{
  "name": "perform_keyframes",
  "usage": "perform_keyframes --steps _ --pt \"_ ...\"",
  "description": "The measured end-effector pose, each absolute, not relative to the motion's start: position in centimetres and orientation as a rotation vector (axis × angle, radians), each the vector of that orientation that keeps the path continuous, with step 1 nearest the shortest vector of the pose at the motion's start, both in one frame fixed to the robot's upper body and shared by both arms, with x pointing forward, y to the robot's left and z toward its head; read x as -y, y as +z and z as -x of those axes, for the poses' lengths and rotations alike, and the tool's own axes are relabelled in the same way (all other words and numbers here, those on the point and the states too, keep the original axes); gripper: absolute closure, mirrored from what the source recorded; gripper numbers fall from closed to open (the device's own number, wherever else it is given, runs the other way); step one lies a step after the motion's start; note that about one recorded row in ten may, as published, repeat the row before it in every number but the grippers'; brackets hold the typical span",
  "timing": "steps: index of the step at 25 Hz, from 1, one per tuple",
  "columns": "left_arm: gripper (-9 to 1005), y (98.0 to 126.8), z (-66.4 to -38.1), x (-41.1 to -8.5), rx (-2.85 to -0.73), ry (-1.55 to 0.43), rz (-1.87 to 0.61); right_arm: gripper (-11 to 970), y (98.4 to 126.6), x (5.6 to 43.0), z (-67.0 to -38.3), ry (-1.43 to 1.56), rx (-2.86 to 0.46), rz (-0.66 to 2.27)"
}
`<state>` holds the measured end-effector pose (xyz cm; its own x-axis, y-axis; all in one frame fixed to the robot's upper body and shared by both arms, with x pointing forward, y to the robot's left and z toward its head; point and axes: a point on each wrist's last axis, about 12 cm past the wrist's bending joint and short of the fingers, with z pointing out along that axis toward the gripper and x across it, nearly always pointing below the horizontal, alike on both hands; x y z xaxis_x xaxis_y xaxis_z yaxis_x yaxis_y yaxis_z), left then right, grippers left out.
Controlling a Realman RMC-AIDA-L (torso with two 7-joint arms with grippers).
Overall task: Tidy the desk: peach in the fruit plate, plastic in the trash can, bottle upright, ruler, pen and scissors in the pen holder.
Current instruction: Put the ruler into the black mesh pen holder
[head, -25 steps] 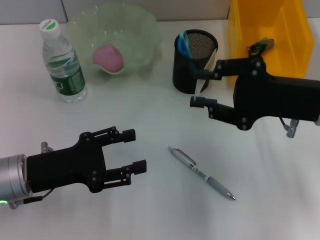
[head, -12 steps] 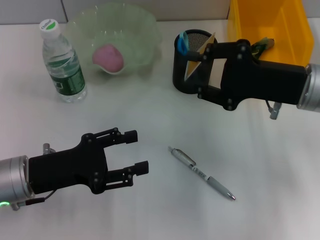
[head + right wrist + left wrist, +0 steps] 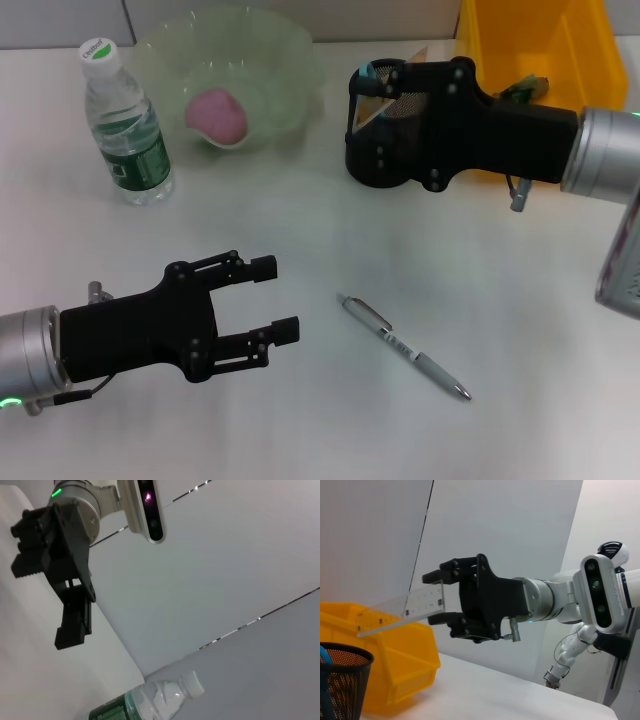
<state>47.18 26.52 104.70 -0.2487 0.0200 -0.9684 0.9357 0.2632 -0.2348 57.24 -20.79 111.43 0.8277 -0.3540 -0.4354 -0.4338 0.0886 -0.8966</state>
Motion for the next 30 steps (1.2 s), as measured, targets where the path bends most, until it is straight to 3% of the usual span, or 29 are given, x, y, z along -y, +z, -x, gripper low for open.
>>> perform_keyframes --steps 30 --pt "243 104.58 -46.88 -26.69 -1.540 -1.157 -0.924 512 111.31 19.94 -58.15 0.107 -0.744 1.445"
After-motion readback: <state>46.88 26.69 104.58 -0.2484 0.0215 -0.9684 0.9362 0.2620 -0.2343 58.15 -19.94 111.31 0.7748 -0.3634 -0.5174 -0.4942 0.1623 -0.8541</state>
